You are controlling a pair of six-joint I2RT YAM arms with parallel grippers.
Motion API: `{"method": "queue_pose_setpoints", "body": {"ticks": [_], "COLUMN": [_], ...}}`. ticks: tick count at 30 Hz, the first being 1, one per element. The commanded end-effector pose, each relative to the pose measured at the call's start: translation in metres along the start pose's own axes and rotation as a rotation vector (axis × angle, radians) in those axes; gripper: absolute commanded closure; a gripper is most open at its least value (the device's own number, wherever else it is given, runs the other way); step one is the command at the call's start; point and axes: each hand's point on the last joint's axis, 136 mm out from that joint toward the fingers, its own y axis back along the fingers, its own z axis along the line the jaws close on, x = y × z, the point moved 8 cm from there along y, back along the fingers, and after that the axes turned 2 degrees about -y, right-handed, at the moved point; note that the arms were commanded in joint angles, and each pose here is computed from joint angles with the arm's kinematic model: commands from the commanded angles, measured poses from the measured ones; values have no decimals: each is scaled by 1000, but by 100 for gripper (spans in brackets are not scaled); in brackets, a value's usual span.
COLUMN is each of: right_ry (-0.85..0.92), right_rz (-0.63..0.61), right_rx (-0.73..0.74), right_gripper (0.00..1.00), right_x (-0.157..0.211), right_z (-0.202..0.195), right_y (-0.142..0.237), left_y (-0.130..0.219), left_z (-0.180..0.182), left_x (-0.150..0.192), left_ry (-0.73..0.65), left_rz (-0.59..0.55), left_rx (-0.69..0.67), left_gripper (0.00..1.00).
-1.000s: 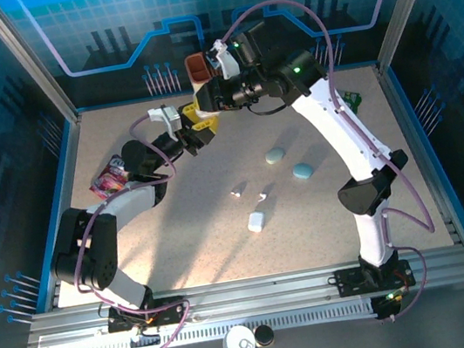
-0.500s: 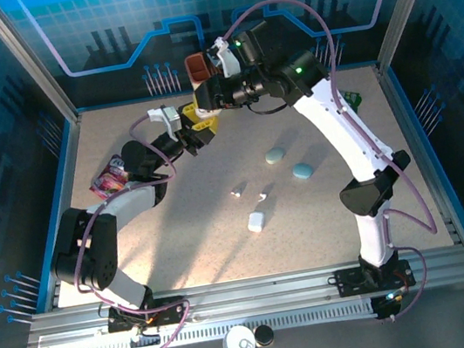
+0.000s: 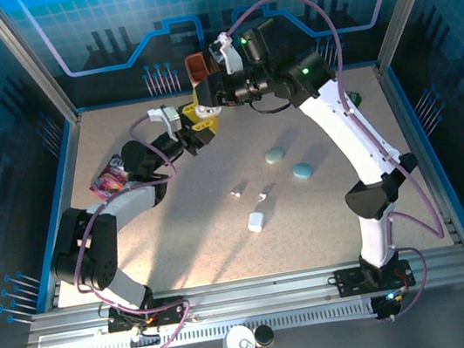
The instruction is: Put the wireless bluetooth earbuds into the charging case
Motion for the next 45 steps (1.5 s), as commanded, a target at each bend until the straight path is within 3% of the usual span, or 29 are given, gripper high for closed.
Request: {"method": "queue_pose_setpoints", "body": {"ticks": [1,17,45], "right_ry": [39,17,-51], "right_rz": [-63,-95,73], "right_rx": [-56,-20,24], "right_gripper": [58,58,57], "right_x": [-5,-12,12], "right_z": [20,6,-23], "right_y": [28,35,6], "left_y": [0,7,1], "left_z": [-6,-22,-35], "left_x": [-4,7,3], "left_ry": [-42,2,17], "left_rz": [-27,4,-14], "left_rx": [24,51,71], "left_gripper": [55,56,55]}}
